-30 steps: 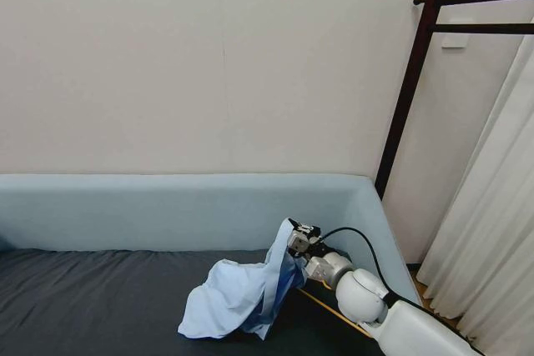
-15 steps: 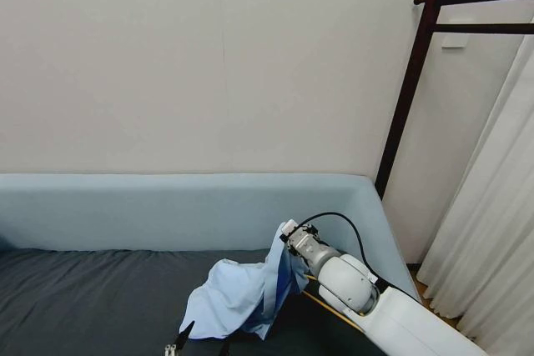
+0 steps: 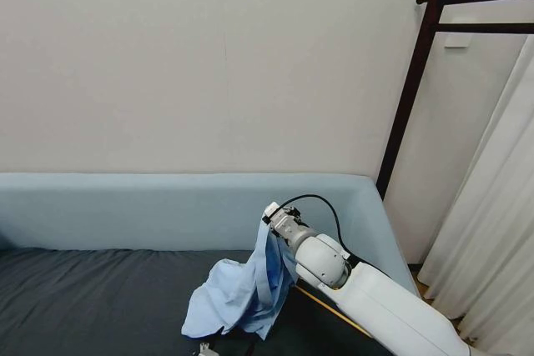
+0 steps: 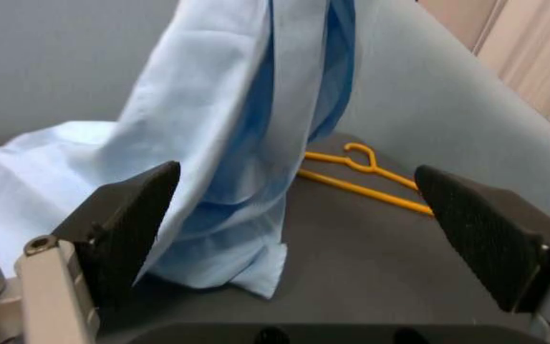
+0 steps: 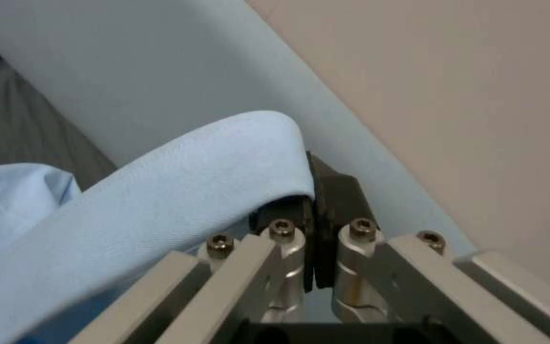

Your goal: Pick up the clothes from the sofa and hang them on the clothes hanger.

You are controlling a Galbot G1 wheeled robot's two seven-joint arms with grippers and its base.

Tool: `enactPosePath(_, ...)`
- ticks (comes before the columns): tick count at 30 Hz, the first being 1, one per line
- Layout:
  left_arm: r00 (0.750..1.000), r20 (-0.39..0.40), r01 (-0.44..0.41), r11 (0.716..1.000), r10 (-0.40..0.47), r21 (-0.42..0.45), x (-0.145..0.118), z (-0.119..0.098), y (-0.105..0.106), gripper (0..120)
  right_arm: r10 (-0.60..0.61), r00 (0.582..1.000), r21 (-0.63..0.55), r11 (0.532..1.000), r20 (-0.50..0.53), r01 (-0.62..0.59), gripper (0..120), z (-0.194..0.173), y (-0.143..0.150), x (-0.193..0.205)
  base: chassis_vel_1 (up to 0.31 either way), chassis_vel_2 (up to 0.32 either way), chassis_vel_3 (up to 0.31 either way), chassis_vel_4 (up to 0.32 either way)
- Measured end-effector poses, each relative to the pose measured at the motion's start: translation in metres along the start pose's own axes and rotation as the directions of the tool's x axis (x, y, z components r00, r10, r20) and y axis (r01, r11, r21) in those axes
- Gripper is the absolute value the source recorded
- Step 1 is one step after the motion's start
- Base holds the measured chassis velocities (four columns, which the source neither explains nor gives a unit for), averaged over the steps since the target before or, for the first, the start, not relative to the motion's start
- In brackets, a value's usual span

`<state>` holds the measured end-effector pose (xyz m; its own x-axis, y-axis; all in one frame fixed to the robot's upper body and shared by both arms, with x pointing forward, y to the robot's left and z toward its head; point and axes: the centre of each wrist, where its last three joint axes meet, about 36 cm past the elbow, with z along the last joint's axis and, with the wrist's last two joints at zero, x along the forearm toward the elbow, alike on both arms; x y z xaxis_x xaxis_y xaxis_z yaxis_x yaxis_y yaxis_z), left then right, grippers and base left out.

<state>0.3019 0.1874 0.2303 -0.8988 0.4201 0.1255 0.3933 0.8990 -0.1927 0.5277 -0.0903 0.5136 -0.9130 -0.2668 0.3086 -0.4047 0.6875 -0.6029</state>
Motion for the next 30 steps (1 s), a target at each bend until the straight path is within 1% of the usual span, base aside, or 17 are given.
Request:
enactPosePath(2,1.000,-0.005,0.010,1.000,-0.010,0.009,-0.015,0.008,-0.010,96,-0.002,1.000,0.000,1.000,-0.004,0.002,0,0.003,0.001,0.002,0.000,0.000,0.000,0.000)
enactPosePath(3,1.000,-0.005,0.010,1.000,-0.010,0.009,-0.015,0.008,-0.010,96,-0.002,1.000,0.000,1.000,-0.004,0.002,0,0.003,0.001,0.002,0.000,0.000,0.000,0.000)
enactPosePath(6,1.000,-0.011,0.016,1.000,-0.016,-0.001,-0.032,0.017,-0.022,96,-0.001,1.000,-0.001,1.000,-0.004,0.001,0,0.006,0.000,0.004,0.000,0.000,0.000,0.000)
enactPosePath(8,1.000,-0.014,0.019,1.000,-0.020,-0.007,-0.036,0.020,-0.024,96,0.000,1.000,-0.001,1.000,-0.002,0.000,0,0.006,-0.001,0.006,0.000,0.000,0.000,0.000)
enactPosePath(12,0.999,-0.030,0.043,0.998,-0.045,-0.048,-0.058,0.034,-0.029,96,0.001,1.000,0.003,1.000,0.005,-0.001,0,0.007,-0.002,0.011,0.000,0.000,0.000,0.000)
enactPosePath(13,0.999,-0.030,0.043,0.998,-0.045,-0.048,-0.058,0.034,-0.029,96,0.001,1.000,0.003,1.000,0.005,-0.001,0,0.007,-0.002,0.011,0.000,0.000,0.000,0.000)
enactPosePath(17,0.995,-0.016,0.093,0.993,-0.094,-0.079,-0.084,0.036,-0.034,96,-0.003,1.000,0.009,1.000,0.001,0.003,0,0.013,-0.002,0.016,0.000,0.000,0.000,0.000)
enactPosePath(19,0.995,-0.014,0.098,0.992,-0.100,-0.084,-0.087,0.037,-0.034,96,-0.003,1.000,0.009,1.000,0.000,0.003,0,0.014,-0.002,0.017,0.000,0.000,0.000,0.000)
enactPosePath(21,0.993,-0.004,0.115,0.989,-0.116,-0.092,-0.097,0.039,-0.038,96,-0.002,1.000,0.006,1.000,-0.003,0.002,0,0.017,-0.004,0.019,0.000,0.000,0.000,0.000)
enactPosePath(24,0.993,0.007,0.118,0.989,-0.118,-0.092,-0.109,0.039,-0.044,95,0.001,1.000,0.000,1.000,-0.007,-0.001,0,0.020,-0.005,0.022,0.000,0.000,0.000,0.000)
enactPosePath(26,0.993,0.010,0.119,0.988,-0.119,-0.093,-0.113,0.038,-0.045,95,0.002,1.000,-0.002,1.000,-0.008,-0.002,0,0.022,-0.005,0.023,0.000,0.000,0.000,0.000)
enactPosePath(30,0.991,0.019,0.134,0.985,-0.133,-0.106,-0.129,0.041,-0.046,94,-0.004,1.000,-0.003,1.000,-0.016,0.004,0,0.027,-0.003,0.027,0.000,0.000,0.000,0.000)
